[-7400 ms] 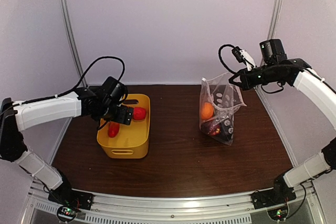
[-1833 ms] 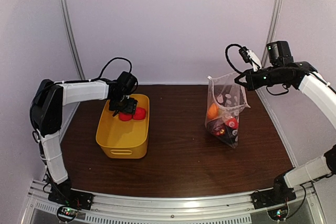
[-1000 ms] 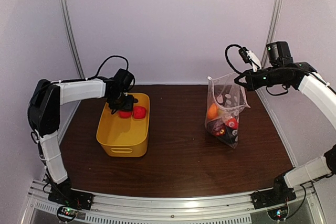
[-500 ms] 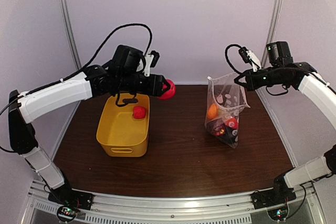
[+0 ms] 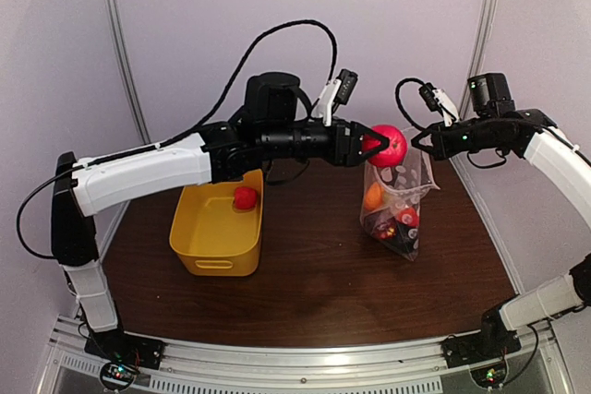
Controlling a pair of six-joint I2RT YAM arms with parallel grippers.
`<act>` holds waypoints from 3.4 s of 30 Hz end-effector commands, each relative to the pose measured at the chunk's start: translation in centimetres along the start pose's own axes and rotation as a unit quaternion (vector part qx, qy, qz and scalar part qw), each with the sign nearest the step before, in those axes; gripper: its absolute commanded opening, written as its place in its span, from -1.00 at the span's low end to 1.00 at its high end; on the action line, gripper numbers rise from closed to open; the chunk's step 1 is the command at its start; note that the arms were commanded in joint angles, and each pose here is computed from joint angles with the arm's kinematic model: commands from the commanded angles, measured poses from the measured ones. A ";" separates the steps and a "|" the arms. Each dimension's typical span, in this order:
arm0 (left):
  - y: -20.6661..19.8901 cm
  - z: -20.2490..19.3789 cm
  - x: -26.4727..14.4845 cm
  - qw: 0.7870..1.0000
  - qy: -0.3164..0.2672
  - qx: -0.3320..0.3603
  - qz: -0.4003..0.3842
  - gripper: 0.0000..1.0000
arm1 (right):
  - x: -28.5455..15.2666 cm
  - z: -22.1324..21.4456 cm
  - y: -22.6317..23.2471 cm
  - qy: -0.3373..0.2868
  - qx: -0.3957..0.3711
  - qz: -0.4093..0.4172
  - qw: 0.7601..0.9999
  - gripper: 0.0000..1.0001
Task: Place the food in the zip-top bag and seal the zipper
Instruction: Place the fake fruit in the zipper food storage bag, then pick up the fake fruit from the bin.
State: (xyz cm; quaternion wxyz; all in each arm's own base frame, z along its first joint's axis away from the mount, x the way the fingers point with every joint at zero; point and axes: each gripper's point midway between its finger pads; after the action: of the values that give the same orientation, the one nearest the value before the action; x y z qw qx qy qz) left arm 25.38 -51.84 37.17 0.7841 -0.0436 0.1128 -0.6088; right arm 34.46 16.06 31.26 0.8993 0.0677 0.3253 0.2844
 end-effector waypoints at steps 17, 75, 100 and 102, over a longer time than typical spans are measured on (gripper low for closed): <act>5.1 -2.9 7.5 0.995 0.021 -0.017 0.092 0.12 | -2.1 2.3 1.2 -0.027 0.006 0.014 1.000 -1.00; 26.8 -21.5 -18.6 0.846 0.256 -0.150 0.442 0.63 | -2.6 0.9 -0.2 -0.040 0.003 -0.003 0.999 -1.00; 34.2 -26.7 -16.9 0.813 0.280 -0.134 0.493 0.54 | -2.6 1.2 -0.3 -0.038 0.003 -0.005 0.999 -1.00; 34.5 -27.2 -16.8 0.810 0.284 -0.134 0.494 0.49 | -2.6 1.3 -0.3 -0.038 0.004 -0.005 0.999 -1.00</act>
State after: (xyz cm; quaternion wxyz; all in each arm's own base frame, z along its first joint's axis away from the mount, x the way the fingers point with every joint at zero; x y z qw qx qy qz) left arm 45.84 -24.86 5.76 0.8880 0.0886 0.4370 -0.1125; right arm 33.51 14.62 31.74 0.9025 0.0836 0.3225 0.2729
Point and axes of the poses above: each gripper's point midway between its finger pads, its own x axis out along the fingers, its own y axis along the line the jaws close on, z = x × y, and after that the axes turned 11 degrees about x, right-handed
